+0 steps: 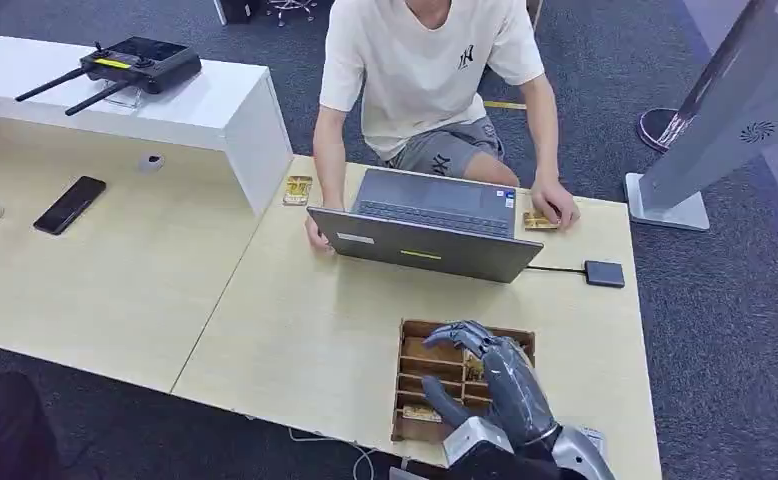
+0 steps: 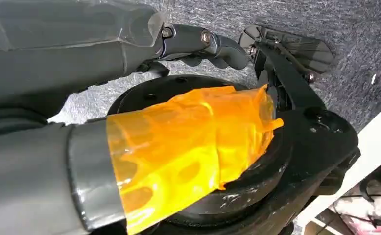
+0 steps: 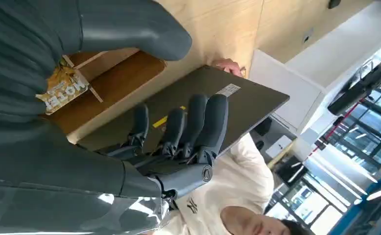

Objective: Pass the card to the sensor for recognition and then transmit it.

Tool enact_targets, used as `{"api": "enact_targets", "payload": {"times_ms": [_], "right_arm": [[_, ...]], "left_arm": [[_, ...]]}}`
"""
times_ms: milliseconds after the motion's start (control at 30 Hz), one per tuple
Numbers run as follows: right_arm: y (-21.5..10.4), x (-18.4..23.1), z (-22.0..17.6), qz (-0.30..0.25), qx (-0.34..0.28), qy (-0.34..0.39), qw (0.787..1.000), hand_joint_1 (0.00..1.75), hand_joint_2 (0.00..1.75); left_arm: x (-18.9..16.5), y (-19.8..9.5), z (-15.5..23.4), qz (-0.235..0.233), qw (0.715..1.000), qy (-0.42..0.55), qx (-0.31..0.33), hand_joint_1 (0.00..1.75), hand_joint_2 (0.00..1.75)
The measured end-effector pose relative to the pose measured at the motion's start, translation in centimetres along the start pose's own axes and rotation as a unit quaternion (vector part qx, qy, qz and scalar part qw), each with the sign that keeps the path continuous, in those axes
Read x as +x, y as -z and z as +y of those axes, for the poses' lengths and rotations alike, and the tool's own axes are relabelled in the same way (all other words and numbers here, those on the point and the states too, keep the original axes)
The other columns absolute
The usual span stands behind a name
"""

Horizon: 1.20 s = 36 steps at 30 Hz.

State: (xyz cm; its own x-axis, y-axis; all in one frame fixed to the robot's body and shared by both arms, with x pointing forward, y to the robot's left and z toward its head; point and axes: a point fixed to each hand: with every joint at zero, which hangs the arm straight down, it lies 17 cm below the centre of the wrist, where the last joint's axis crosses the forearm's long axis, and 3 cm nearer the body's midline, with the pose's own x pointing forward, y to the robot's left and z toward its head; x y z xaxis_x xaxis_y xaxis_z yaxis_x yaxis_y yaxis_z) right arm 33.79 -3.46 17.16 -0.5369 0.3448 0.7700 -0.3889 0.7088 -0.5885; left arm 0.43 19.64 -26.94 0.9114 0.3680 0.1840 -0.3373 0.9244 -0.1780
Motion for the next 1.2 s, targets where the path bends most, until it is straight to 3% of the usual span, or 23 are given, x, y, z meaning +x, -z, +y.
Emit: {"api": "enact_targets", "payload": {"times_ms": [100, 233, 333, 467, 633, 700, 767, 867, 1200], "right_arm": [[-0.5, 0.3, 0.9, -0.013, 0.009, -0.041, 0.999, 0.94, 1.75], [-1.3, 0.3, 2.1, -0.019, 0.028, -0.060, 0.998, 0.93, 1.75], [-1.7, 0.2, 2.6, -0.022, 0.036, -0.070, 0.997, 1.26, 1.75], [-2.3, -0.2, 3.0, -0.022, 0.045, -0.087, 0.995, 1.31, 1.75], [-2.9, -0.6, 3.2, -0.023, 0.051, -0.108, 0.993, 1.24, 1.75], [-3.0, -0.6, 3.3, -0.024, 0.052, -0.114, 0.992, 1.06, 1.75], [-3.0, -0.7, 3.5, -0.025, 0.054, -0.122, 0.991, 1.03, 1.75], [-3.1, -0.9, 3.9, -0.022, 0.059, -0.130, 0.990, 0.75, 1.75], [-3.2, -2.6, 4.7, -0.003, 0.069, -0.158, 0.985, 0.75, 1.75]], "left_arm": [[0.0, 0.0, 0.1, 0.000, 1.000, 0.003, -0.002, 0.00, 0.00], [0.2, 0.0, 0.4, -0.001, 1.000, 0.005, -0.001, 0.00, 0.00], [0.1, 0.0, 0.4, 0.001, 1.000, 0.004, -0.002, 0.00, 0.00], [0.3, 0.0, 0.8, 0.001, 1.000, 0.004, 0.000, 0.00, 0.00], [0.3, 0.1, 0.8, 0.001, 1.000, 0.002, 0.012, 0.00, 0.00], [0.4, 0.1, 0.7, 0.001, 1.000, 0.002, 0.011, 0.00, 0.00], [0.5, 0.2, 0.6, 0.000, 1.000, 0.003, 0.010, 0.00, 0.00], [0.5, 0.2, 0.6, 0.002, 1.000, 0.004, 0.010, 0.00, 0.00], [0.4, 0.2, 0.6, 0.004, 1.000, 0.008, 0.009, 0.00, 0.00]]}}
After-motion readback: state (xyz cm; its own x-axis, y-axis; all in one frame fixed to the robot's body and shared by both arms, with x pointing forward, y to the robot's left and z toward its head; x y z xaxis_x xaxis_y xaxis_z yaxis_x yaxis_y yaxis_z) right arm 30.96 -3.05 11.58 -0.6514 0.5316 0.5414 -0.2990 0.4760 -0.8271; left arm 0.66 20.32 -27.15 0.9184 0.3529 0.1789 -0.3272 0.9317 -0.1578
